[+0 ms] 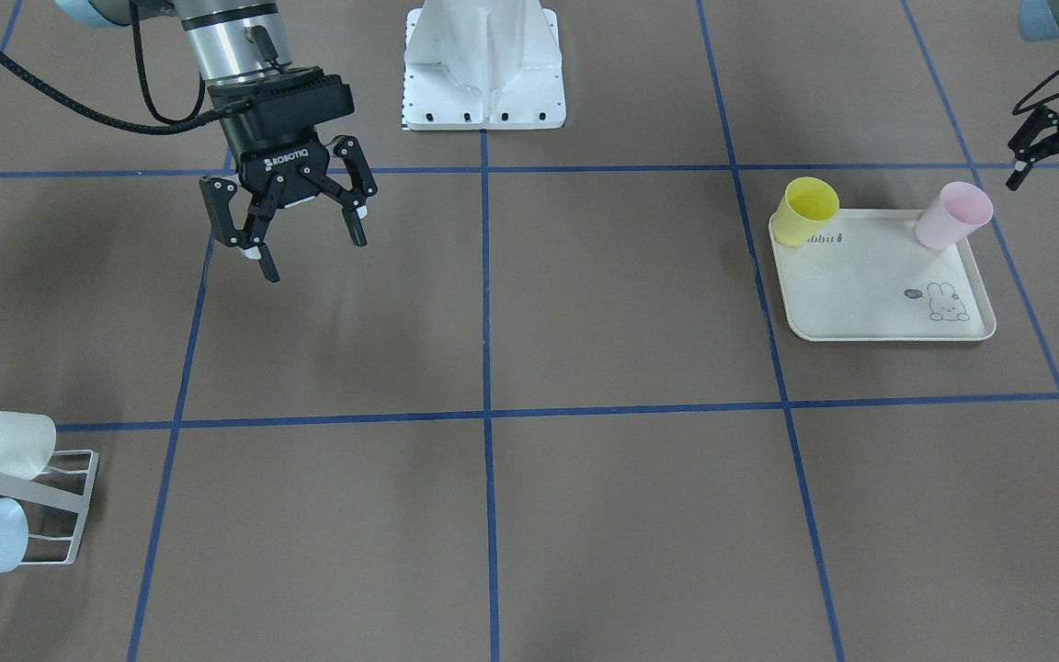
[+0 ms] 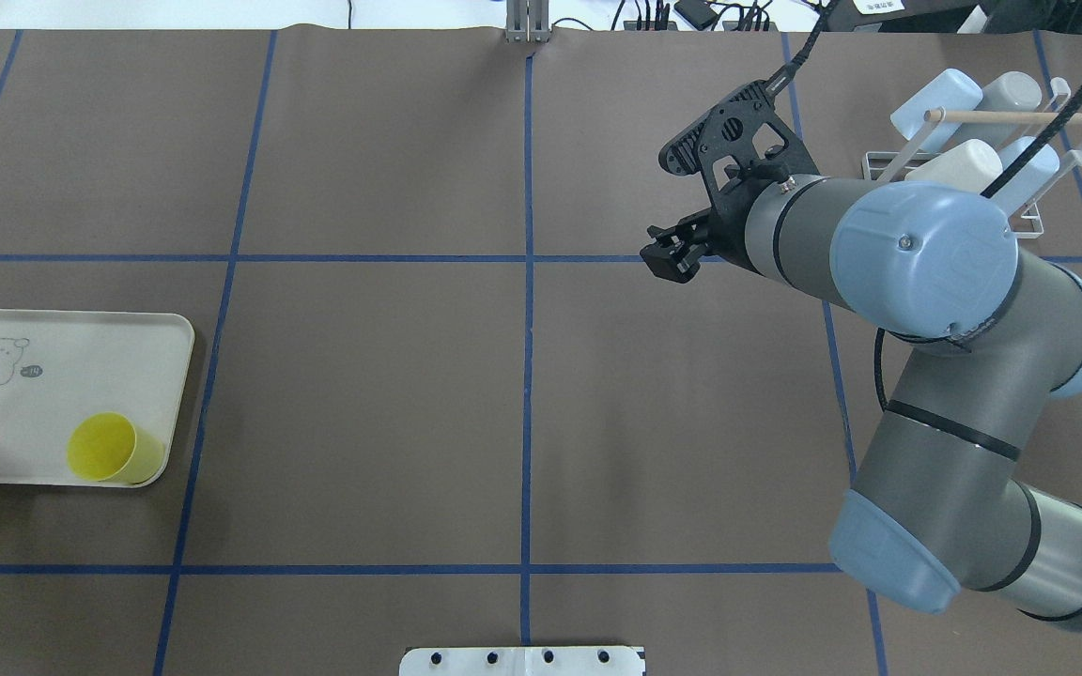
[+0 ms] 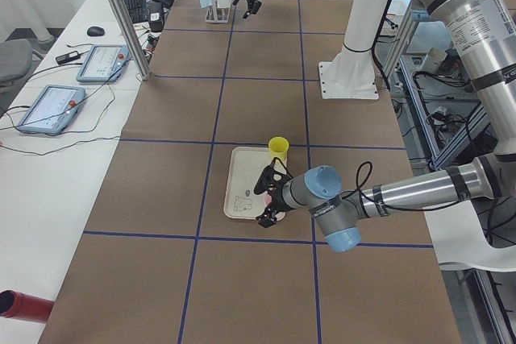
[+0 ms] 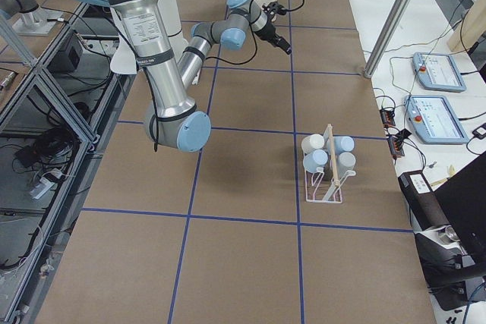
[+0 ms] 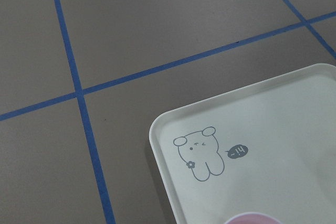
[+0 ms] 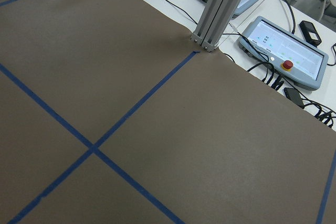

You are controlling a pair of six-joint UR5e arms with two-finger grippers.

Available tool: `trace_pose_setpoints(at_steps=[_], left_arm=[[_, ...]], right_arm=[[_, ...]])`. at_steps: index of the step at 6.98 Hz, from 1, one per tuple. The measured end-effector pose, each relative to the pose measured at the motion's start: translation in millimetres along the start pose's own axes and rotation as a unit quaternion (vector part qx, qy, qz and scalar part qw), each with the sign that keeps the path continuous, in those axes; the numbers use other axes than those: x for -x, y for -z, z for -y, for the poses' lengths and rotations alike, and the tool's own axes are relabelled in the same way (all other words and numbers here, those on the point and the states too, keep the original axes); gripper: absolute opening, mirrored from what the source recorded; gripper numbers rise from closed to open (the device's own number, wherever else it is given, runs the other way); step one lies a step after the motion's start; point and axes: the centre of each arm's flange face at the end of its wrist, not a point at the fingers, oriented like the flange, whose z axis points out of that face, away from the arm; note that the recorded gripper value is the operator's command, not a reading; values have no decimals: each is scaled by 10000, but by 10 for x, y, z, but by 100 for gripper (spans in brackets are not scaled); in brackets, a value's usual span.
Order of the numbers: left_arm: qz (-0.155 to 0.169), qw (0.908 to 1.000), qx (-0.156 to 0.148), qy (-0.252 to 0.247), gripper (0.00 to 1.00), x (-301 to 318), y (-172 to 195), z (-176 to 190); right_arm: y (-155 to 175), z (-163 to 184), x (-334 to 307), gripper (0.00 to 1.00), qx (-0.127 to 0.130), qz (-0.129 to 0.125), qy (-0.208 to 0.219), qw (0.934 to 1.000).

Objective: Transfer IKEA cup to right arm and place on rack

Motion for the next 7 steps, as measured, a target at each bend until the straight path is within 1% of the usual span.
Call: trace_pose_setpoints(at_steps=[2, 3, 4, 5, 6, 7], left_arm=[[-38, 10000, 52, 13, 99, -8, -61, -27], [-117, 9999, 125, 17, 99, -68, -125, -33], [-225, 9995, 230, 27, 94, -155, -217, -41], [-299, 9990, 321, 21, 75, -213, -298, -59], [-324, 9987, 381, 14, 42, -229, -349, -81], [-323, 9986, 420, 13, 29, -221, -378, -103]], right_arm=[[-9, -12, 1, 100, 14, 0, 3, 10000], [-10, -14, 2, 100, 14, 1, 7, 10000], [-11, -14, 1, 100, 10, -3, 9, 10000], [-17, -18, -1, 100, 14, -13, 11, 10000], [-21, -21, -3, 100, 16, -21, 12, 10000], [-22, -23, -1, 100, 18, -21, 14, 10000]])
